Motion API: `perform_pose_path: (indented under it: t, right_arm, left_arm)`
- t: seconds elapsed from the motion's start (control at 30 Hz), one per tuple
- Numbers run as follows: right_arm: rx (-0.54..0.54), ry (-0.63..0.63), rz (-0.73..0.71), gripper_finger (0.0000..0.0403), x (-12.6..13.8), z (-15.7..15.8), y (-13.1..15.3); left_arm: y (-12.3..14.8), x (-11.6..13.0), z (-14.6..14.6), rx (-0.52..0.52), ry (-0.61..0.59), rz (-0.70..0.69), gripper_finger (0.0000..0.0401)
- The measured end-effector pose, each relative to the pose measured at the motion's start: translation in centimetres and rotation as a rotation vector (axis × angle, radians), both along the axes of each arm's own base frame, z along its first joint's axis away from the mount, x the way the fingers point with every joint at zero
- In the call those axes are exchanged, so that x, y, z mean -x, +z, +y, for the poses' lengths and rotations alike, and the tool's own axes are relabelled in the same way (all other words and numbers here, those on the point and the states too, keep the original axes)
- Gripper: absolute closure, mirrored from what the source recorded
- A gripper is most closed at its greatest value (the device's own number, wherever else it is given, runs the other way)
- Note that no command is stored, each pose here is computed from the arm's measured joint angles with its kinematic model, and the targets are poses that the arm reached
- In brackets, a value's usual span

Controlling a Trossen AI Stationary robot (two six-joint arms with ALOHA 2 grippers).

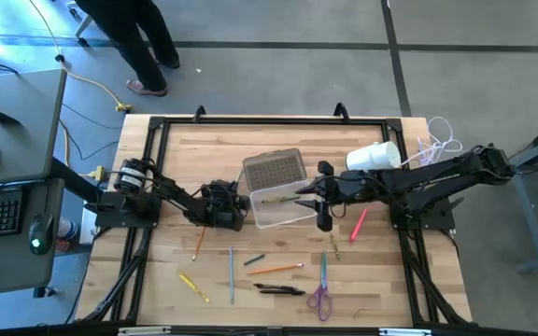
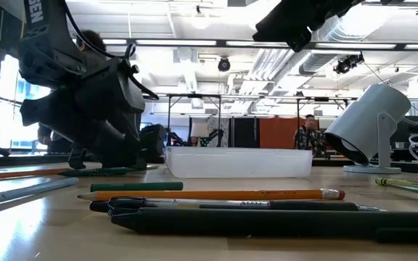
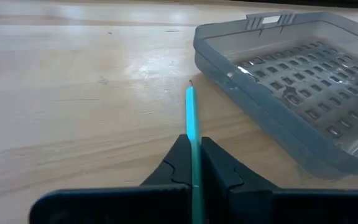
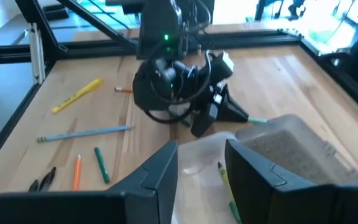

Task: Pick & place school supplies into a supply box
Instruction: Put the light blue pencil into the gray supply box

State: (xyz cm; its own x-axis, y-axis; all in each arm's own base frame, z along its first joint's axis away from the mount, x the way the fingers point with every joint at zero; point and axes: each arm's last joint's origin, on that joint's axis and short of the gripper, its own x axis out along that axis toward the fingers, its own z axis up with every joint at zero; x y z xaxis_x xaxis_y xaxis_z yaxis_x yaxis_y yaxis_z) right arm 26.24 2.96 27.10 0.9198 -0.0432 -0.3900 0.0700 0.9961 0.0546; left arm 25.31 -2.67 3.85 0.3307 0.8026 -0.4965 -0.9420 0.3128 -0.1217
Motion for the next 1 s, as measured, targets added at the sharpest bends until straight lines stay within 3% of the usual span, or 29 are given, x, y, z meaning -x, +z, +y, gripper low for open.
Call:
perform_pose_path:
  t: [0.23,0.5,0.63,0.77,1.0]
  right_arm:
    - [0.072,0.031,-0.064,0.0284,-0.2,0.0,0.6]
    - [0.128,0.051,-0.111,0.0284,-0.4,0.0,1.1]
    - [0.132,0.052,-0.113,0.0284,-0.4,0.0,1.1]
    - [0.132,0.052,-0.116,0.0284,-0.4,0.1,1.1]
    - [0.13,0.052,-0.128,0.0284,-0.4,0.1,1.3]
  left_arm:
    - [0.5,-0.5,-0.1,0.016,0.011,-0.032,0.0362]
    - [3.3,-1.8,-0.5,0.078,-0.045,-0.056,0.0362]
    - [5.1,-1.6,-0.7,0.153,-0.102,-0.051,0.0363]
    - [6.7,-1.4,-0.7,0.149,-0.143,-0.031,0.0363]
    - [6.8,-1.2,-0.7,0.194,-0.167,-0.004,0.0363]
